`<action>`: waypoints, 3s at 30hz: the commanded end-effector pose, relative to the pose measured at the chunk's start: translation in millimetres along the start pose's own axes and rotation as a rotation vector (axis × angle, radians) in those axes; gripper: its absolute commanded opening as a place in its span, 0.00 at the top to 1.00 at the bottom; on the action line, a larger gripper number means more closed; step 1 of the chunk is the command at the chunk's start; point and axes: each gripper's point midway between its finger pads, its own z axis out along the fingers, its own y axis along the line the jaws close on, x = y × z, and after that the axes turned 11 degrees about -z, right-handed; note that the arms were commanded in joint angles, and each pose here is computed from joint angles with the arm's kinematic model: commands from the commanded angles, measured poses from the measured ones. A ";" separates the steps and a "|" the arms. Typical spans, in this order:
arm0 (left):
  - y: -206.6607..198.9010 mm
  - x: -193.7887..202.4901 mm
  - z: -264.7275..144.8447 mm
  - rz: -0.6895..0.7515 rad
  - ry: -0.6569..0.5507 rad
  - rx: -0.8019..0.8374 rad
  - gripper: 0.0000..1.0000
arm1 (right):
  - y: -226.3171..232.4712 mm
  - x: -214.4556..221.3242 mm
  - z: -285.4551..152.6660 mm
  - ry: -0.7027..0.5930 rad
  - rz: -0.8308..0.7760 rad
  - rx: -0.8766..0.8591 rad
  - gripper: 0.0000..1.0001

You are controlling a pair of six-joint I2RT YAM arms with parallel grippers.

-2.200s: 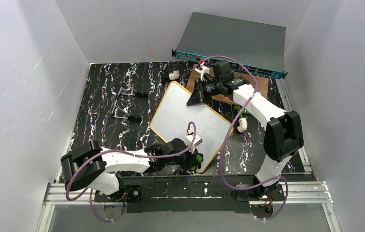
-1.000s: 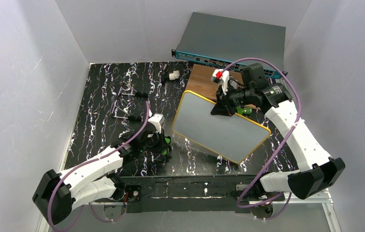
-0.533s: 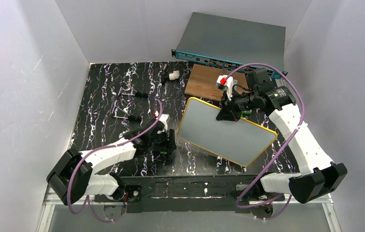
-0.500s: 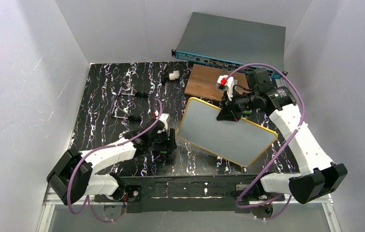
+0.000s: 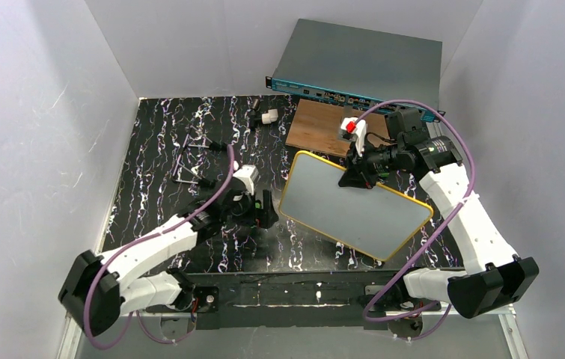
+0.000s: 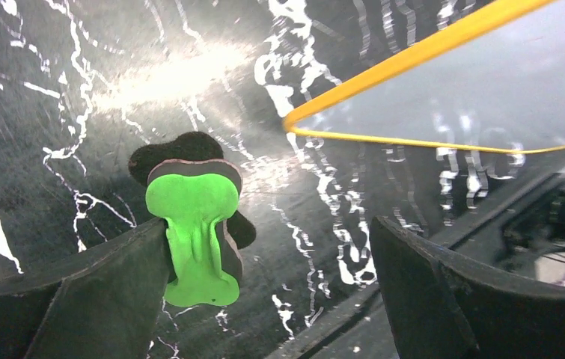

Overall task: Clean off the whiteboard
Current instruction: Place the whiteboard eraser at the center of the board, then pass from the right arm to the left

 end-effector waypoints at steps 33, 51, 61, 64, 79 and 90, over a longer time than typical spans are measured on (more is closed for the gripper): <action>-29.6 -11.6 -14.3 0.325 -0.041 0.457 0.02 | 40.4 -53.3 -12.7 -0.213 0.012 -0.211 0.99; -39.2 -10.8 -28.6 0.363 -0.017 0.499 0.02 | -34.3 -19.4 16.7 -0.040 0.220 0.092 0.99; -36.7 -36.3 -44.0 0.375 -0.122 0.433 0.02 | 17.0 -36.3 16.0 -0.111 0.064 -0.156 0.99; -49.2 -60.7 -62.2 0.351 -0.181 0.485 0.02 | 35.2 -39.8 15.1 -0.109 -0.017 -0.216 0.99; -120.2 -55.7 -104.3 0.367 -0.024 0.962 0.24 | 50.3 -58.7 21.1 -0.094 -0.093 -0.330 0.99; -104.0 -42.3 -80.4 0.347 0.037 0.878 1.00 | 57.4 -62.4 19.7 -0.111 -0.091 -0.373 0.99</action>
